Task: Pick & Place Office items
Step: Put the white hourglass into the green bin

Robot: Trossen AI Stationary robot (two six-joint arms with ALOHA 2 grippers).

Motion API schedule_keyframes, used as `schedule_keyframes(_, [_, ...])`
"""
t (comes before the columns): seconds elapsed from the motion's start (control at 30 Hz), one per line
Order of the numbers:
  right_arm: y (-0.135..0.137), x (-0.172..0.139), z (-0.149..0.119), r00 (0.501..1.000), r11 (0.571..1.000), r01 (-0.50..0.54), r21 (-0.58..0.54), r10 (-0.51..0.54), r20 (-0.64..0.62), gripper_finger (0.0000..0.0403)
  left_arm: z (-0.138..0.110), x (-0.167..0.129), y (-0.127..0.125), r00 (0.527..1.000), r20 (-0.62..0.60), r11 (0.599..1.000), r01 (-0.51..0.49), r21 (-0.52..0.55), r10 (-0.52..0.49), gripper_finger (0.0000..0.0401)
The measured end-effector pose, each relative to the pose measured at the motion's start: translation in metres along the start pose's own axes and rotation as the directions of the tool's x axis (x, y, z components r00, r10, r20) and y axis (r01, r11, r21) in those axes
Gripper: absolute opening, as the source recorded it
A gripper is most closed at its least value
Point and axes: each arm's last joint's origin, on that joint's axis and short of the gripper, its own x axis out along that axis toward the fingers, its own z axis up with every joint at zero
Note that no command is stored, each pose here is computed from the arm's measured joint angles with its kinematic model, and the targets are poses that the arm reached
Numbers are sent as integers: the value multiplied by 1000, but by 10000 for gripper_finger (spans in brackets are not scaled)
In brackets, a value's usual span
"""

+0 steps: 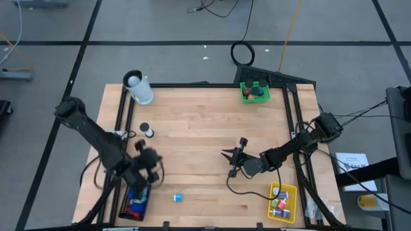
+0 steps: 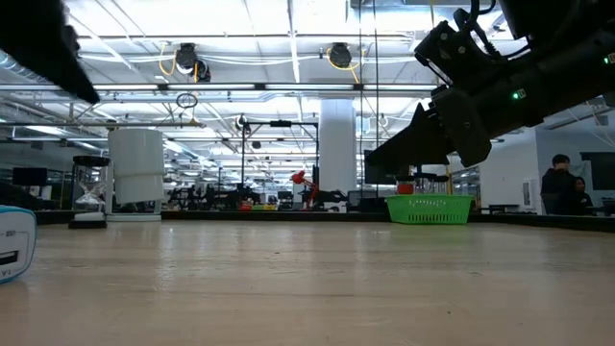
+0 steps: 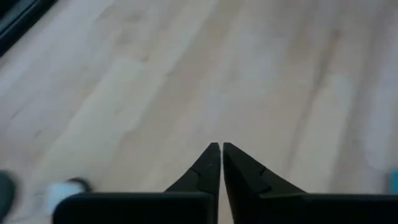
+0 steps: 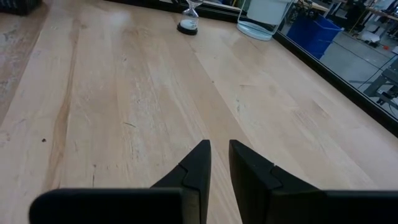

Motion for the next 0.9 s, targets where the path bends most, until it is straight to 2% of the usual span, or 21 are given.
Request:
schedule_keyframes(0.17, [0,0,0,1000,1000,0,0,0,0,50,21,-5,45,994,-111,991,-39,-131,25,70])
schedule_keyframes(0.4, [0,0,0,1000,1000,1,3,-1,0,50,31,5,87,947,-295,944,-207,-258,127,175])
schedule_keyframes(0.53, [0,0,0,1000,1000,2,4,-2,0,50,35,15,102,906,-366,918,-313,-242,212,238])
schedule_keyframes(0.67, [0,0,0,1000,1000,2,3,-2,-1,50,38,23,114,867,-425,906,-371,-205,259,288])
schedule_keyframes(0.77, [0,0,0,1000,1000,2,3,-2,-1,50,39,25,121,850,-466,905,-373,-205,245,308])
schedule_keyframes(0.9, [0,0,0,1000,1000,2,3,-2,-1,50,42,29,128,845,-481,903,-371,-217,232,313])
